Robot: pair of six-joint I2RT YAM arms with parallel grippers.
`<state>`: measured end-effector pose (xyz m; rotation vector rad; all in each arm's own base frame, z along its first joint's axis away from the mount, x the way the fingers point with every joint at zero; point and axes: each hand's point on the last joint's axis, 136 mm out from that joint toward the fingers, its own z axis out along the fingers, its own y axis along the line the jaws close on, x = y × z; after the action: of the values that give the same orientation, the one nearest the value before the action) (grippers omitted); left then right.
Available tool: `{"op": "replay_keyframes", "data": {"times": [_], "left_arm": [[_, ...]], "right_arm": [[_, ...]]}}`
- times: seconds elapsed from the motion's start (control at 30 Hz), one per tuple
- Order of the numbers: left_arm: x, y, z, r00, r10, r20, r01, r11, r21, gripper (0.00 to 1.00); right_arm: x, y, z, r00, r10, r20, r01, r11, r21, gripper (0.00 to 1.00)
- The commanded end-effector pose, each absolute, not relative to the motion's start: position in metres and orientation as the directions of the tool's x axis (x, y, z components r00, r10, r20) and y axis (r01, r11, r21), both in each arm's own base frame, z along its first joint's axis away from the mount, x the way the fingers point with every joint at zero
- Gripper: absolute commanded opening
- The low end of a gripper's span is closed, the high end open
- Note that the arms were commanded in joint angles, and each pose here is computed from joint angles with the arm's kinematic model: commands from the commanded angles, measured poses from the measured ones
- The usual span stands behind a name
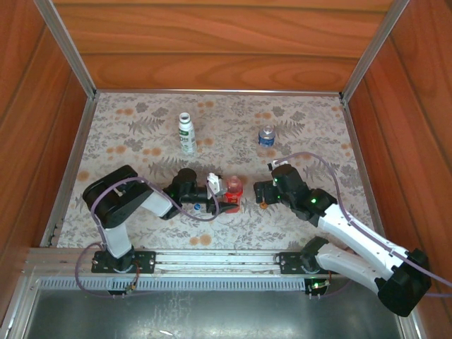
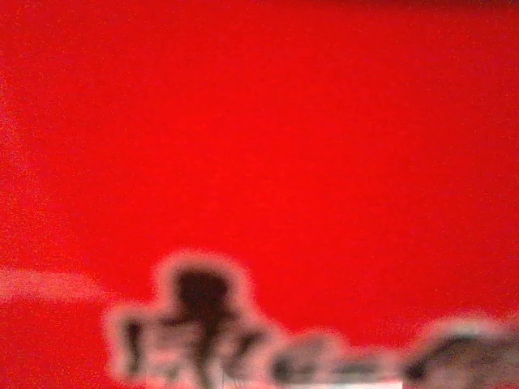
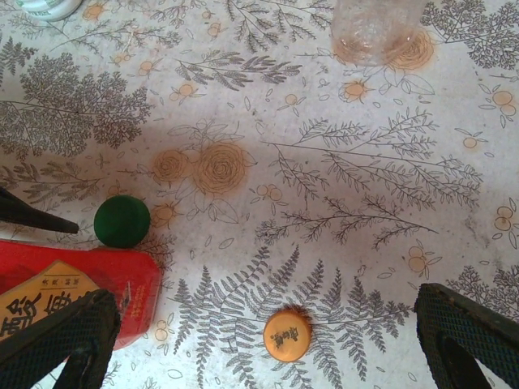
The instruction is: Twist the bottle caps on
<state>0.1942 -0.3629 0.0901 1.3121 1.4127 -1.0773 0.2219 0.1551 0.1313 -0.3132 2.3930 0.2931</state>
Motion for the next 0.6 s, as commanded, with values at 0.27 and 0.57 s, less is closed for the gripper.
{"op": "replay_keyframes", "data": {"times": [0.27, 0.57], "left_arm": [[0.1896, -0.3668, 0.1098, 0.051, 0.140, -0.989, 0.998, 0.016, 0.054, 0.64], [0.1860, -0.3651, 0.1119, 0.054, 0.135, -0.989, 0.998, 0.005, 0.055, 0.53]], "right_arm": [[0.2200, 0.1573, 0.1225, -0.743, -0.127, -0.657, -0.292, 0.945, 0.148, 1.00], [0.2228, 0.1488, 0.1164, -0.737, -0.106, -0.667, -0.252, 0.960, 0.126, 1.00]]}}
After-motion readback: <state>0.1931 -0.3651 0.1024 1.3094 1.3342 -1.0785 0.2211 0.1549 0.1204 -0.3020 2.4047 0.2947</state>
